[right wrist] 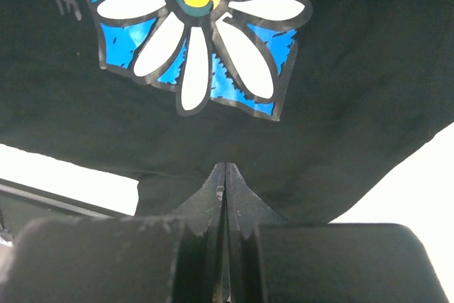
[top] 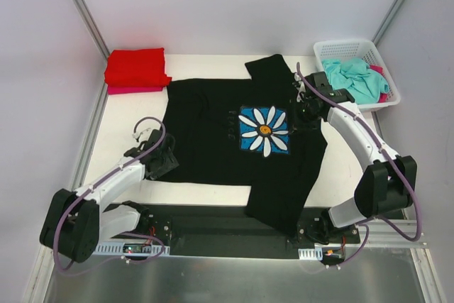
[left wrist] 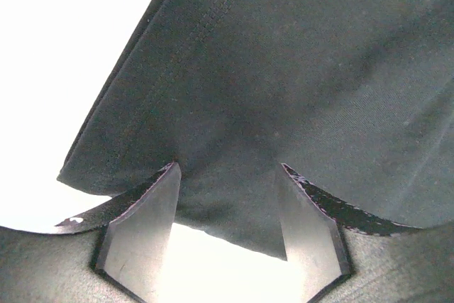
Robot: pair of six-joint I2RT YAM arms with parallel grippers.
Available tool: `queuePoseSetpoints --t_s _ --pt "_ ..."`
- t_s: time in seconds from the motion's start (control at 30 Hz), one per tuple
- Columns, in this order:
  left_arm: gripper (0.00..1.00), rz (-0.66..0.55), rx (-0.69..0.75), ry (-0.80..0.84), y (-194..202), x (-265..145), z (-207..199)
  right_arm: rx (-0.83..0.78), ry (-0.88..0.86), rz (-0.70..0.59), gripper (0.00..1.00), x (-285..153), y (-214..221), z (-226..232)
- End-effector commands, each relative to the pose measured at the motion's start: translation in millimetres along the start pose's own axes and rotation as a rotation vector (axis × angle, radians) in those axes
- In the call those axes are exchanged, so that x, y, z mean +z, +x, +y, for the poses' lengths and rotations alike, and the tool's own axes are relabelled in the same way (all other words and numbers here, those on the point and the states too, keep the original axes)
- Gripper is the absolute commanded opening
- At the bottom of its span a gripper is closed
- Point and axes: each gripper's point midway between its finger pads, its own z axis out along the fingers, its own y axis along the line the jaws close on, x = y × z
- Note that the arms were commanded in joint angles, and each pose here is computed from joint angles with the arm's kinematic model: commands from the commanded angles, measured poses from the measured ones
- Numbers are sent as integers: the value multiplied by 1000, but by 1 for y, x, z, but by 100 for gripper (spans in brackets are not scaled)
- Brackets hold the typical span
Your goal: Fold and stack the t-shirts
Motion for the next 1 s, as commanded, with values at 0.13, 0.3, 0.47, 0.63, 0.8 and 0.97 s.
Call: queuePoseSetpoints --t_s 0.13,0.3,0.47,0.63,0.8,0.97 --pt "56 21 -77 -25 37 -4 33 -33 -59 -70 1 -36 -2 24" --pt "56 10 -108 -13 41 -11 39 -45 -57 -54 1 -36 5 25" --pt "55 12 -114 -25 45 -15 42 -56 -30 -43 1 -31 14 24" --pt "55 -9 -126 -54 42 -18 46 -53 -30 -32 1 -25 22 22" --pt "55 -74 -102 -14 16 -36 28 -51 6 -48 1 -25 25 15" --pt "56 -110 -18 40 -20 -61 -12 -57 58 -26 1 -8 35 4"
